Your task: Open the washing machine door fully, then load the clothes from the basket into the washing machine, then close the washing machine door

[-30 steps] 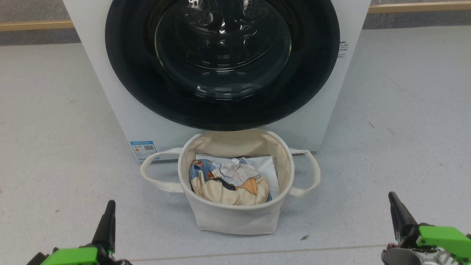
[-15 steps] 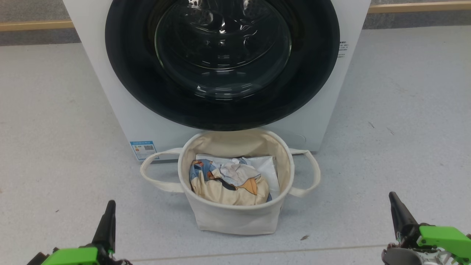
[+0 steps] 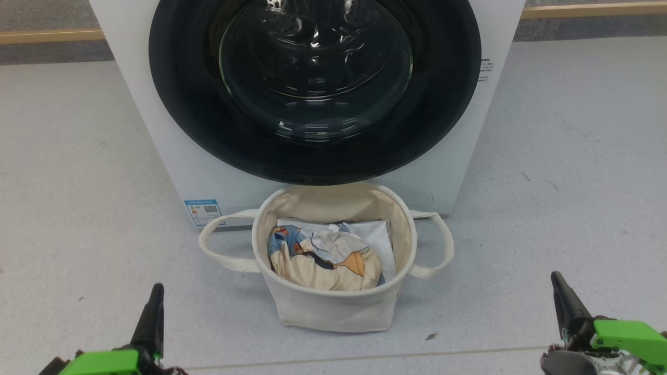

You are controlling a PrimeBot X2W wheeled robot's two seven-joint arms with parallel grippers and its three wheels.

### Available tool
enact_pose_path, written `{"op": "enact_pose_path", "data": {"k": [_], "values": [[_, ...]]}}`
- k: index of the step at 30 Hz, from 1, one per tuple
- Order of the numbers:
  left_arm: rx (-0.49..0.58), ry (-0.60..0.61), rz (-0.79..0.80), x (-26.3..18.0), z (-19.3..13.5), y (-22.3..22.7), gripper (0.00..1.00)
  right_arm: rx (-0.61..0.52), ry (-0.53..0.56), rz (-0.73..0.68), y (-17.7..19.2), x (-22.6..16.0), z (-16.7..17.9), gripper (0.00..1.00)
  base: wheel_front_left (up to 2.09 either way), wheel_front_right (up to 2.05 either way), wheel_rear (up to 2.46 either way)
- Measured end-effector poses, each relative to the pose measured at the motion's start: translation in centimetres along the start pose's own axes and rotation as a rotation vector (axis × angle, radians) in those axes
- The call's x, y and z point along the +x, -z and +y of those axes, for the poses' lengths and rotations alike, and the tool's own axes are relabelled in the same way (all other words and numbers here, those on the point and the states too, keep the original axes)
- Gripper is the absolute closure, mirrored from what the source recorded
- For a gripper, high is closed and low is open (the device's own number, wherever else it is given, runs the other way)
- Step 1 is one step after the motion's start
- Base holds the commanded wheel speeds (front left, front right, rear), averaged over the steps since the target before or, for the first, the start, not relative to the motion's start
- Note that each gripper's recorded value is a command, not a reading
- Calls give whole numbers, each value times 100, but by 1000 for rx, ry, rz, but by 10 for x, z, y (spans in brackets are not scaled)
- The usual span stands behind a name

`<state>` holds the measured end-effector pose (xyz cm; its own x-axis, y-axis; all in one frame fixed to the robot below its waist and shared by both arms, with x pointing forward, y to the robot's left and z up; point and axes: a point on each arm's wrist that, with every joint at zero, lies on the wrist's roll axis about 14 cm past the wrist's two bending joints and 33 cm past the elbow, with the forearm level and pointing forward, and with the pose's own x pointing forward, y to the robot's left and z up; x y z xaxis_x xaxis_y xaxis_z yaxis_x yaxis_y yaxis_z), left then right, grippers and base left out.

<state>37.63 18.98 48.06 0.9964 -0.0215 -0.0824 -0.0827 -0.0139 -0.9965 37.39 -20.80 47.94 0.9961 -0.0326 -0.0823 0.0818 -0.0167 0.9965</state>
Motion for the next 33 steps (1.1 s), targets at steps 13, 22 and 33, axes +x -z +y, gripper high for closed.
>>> {"op": "enact_pose_path", "data": {"k": [13, 22, 33], "values": [[-1, 0, -1, 0, 0, 0, 100, -1, 0, 0, 0, 0, 0, 100, 0, 0, 0], [-1, 0, -1, 0, 0, 0, 100, -1, 0, 0, 0, 0, 0, 100, 0, 0, 0], [-1, 0, -1, 0, 0, 0, 100, -1, 0, 1, 0, 0, 0, 100, 0, 0, 0]]}}
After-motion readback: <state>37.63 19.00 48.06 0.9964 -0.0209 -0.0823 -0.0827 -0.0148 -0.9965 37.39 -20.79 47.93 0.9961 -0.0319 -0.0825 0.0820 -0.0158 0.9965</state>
